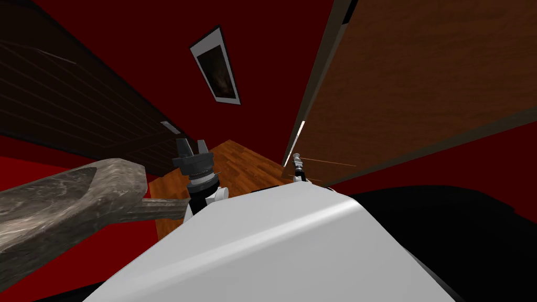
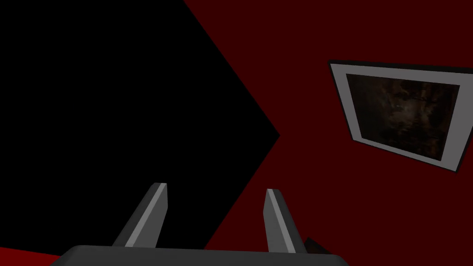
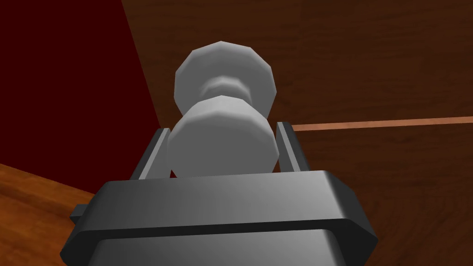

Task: Pull the door open

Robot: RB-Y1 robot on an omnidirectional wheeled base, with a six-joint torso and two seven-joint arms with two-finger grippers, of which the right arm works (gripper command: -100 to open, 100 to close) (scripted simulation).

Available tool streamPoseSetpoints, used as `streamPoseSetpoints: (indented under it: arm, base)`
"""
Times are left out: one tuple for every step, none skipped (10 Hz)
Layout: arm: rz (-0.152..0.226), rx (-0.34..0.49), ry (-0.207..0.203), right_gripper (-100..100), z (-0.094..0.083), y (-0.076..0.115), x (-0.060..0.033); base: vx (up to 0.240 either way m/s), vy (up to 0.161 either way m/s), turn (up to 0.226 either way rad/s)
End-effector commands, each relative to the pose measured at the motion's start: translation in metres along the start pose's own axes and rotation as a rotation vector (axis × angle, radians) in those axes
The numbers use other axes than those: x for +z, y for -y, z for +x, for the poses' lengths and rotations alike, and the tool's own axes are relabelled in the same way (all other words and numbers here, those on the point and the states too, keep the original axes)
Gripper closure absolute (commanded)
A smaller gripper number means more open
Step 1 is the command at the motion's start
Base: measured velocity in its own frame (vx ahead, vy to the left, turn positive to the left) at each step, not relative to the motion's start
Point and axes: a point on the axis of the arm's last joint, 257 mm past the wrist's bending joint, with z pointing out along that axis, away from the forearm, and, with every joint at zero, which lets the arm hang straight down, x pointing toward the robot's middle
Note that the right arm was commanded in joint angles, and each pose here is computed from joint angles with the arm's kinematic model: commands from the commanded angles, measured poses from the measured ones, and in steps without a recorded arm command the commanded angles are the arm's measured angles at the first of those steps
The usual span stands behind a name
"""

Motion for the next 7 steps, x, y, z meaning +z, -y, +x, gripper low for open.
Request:
streamPoseSetpoints:
  arm:
    - [0.025,0.004,-0.004,100,0.002,0.002,0.0007]
    - [0.014,0.001,-0.002,100,0.001,0.001,0.0013]
    - [0.041,0.003,0.001,100,-0.001,0.006,-0.0009]
    - [0.052,0.003,0.0,100,0.0,0.007,-0.0014]
    - [0.065,0.003,-0.001,100,0.0,0.009,-0.002]
    - [0.084,0.004,-0.002,100,0.001,0.013,-0.003]
    - [0.098,0.004,-0.003,100,0.001,0.015,-0.0038]
  base:
    - [-0.229,-0.026,0.157]
    - [-0.103,-0.008,0.046]
    - [-0.167,-0.006,0.088]
    - [-0.252,-0.017,0.125]
    - [-0.26,-0.005,0.107]
    - [-0.275,-0.015,0.105]
    - [-0.254,-0.034,0.113]
